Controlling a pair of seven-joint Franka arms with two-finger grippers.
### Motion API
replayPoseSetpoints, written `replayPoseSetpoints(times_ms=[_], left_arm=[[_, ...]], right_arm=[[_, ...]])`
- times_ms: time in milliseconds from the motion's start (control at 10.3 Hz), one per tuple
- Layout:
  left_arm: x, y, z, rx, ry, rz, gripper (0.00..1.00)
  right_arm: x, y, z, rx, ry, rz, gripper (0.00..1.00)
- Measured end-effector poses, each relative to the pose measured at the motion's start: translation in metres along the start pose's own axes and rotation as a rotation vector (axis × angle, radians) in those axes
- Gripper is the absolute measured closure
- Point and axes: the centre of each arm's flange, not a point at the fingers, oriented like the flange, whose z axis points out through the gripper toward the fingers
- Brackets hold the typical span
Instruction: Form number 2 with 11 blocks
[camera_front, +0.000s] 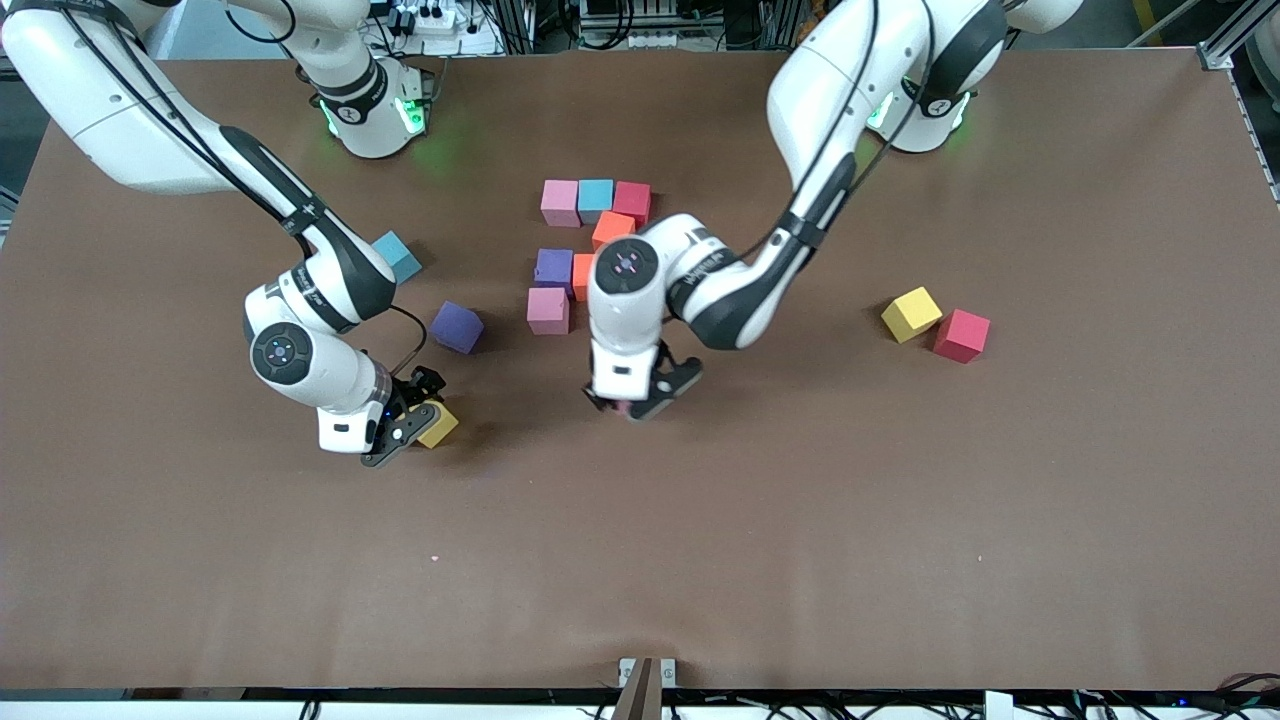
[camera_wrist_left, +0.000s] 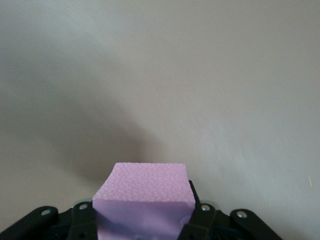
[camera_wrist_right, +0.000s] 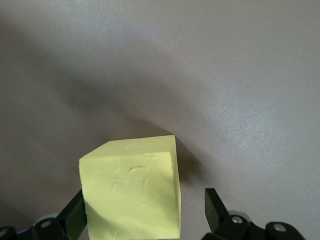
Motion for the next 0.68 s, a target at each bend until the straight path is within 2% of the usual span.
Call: replayPoseSetpoints(times_ms=[195,390,487,682], left_arm=[[0.054,-0.003,-0.005,0.018,0.008,-0.197,0.44],[0.103,-0.011,-0.024,0.056,0.009,-0.377,0.44],[0.128,-0.018,-0.034,0.088,-0.013,-0.448,0.44],[0.165,-0.030,-0.039,0.138,-0.040,-0.544,0.44]], right_arm=[[0.003,-0.003,-0.002,-0.002,0.006,-0.007,0.02],[0.005,-0.003,-0.003,-0.003,0.009,-0.008,0.32],[0.007,-0.001,-0.006,-0.007,0.016,-0.007,0.38],[0.013,-0.003,-0.013,-0.011,0.026,-0.010,0.38]])
